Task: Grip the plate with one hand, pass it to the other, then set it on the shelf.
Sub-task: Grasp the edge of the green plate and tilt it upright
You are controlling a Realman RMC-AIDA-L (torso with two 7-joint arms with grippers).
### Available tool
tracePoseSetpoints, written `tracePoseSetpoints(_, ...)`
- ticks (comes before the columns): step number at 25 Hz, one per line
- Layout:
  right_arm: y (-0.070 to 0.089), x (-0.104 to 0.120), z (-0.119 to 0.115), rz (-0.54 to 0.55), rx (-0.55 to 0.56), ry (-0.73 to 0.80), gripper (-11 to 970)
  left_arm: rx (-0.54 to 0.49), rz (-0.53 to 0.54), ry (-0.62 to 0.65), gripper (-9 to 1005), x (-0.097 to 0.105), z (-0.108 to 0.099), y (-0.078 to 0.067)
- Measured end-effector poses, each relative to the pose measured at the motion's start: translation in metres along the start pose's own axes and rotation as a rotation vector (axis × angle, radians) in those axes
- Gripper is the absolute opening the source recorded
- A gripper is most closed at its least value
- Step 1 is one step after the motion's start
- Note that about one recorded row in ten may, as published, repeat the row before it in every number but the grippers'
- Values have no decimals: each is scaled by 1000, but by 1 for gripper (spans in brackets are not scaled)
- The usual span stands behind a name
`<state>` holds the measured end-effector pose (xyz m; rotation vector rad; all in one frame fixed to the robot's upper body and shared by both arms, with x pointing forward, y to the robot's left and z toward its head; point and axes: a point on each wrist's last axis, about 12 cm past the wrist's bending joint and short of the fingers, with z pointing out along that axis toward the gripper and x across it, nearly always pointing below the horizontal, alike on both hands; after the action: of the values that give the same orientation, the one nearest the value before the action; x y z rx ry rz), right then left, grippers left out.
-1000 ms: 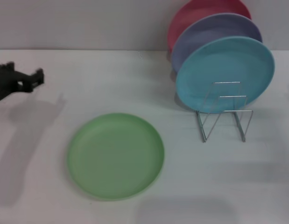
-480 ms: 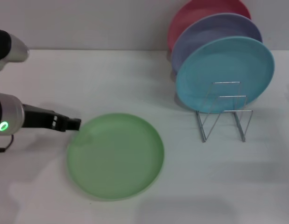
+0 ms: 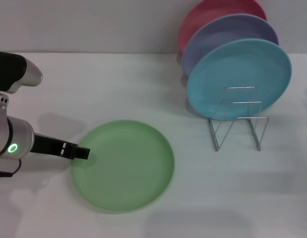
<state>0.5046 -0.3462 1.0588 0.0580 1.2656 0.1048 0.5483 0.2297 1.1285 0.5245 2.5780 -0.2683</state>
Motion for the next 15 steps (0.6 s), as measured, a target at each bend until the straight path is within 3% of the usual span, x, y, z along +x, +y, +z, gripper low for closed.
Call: tracePoseSetpoints(15,0,0,-1,0,2,0,834,2,-11,37,750,-1,15,6)
